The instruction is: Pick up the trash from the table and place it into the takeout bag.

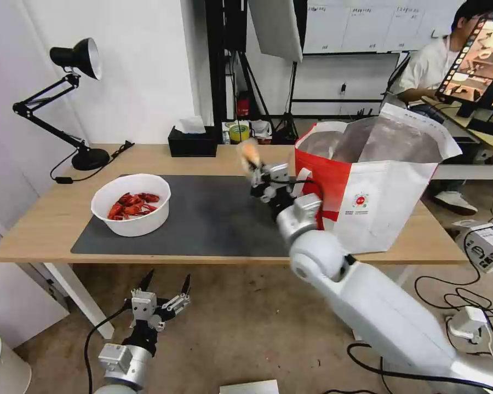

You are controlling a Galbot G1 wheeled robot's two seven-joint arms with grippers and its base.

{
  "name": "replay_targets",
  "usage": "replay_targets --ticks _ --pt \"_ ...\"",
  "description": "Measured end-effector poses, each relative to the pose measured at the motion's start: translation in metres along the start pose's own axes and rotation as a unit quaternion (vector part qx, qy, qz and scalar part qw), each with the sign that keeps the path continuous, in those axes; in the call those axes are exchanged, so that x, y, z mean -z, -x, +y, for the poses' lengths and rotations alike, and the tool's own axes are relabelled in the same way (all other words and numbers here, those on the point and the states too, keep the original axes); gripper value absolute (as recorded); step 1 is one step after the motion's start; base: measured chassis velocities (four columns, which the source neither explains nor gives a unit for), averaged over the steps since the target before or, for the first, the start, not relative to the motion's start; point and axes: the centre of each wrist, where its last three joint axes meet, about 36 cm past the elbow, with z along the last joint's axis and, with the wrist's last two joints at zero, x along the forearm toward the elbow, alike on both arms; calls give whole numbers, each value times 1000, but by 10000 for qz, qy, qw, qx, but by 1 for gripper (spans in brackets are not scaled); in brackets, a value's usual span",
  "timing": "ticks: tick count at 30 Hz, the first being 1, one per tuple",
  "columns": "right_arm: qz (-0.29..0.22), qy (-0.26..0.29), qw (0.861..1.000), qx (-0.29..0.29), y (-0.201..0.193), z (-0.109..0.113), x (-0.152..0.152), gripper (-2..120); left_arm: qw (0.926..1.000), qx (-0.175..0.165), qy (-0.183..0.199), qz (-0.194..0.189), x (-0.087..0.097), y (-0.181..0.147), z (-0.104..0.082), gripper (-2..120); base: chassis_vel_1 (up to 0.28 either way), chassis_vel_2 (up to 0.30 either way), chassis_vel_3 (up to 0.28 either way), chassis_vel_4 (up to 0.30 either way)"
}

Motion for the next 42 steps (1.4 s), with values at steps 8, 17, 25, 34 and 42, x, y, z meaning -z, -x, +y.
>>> replay_targets --ticks 8,17,25,34,42 --pt "-469 -219 9977 -430 -6 -34 39 4 10000 -40 -45 -3 0 -1 -9 100 0 0 0 0" --pt "-312 -701 9855 -1516 -12 -79 55 4 9999 -86 -83 44 -2 -5 -17 100 0 0 0 0" --pt "-26 -855 9782 -1890 -18 -91 56 4 9999 -135 -96 40 -2 -4 -22 100 0 0 0 0" --pt "87 -987 9737 -2052 -18 -99 58 31 9998 -152 -85 27 -1 -4 -23 100 0 0 0 0" --pt "233 -1055 9710 -2132 -21 -101 55 61 9998 -163 -83 18 -1 -4 -24 100 0 0 0 0"
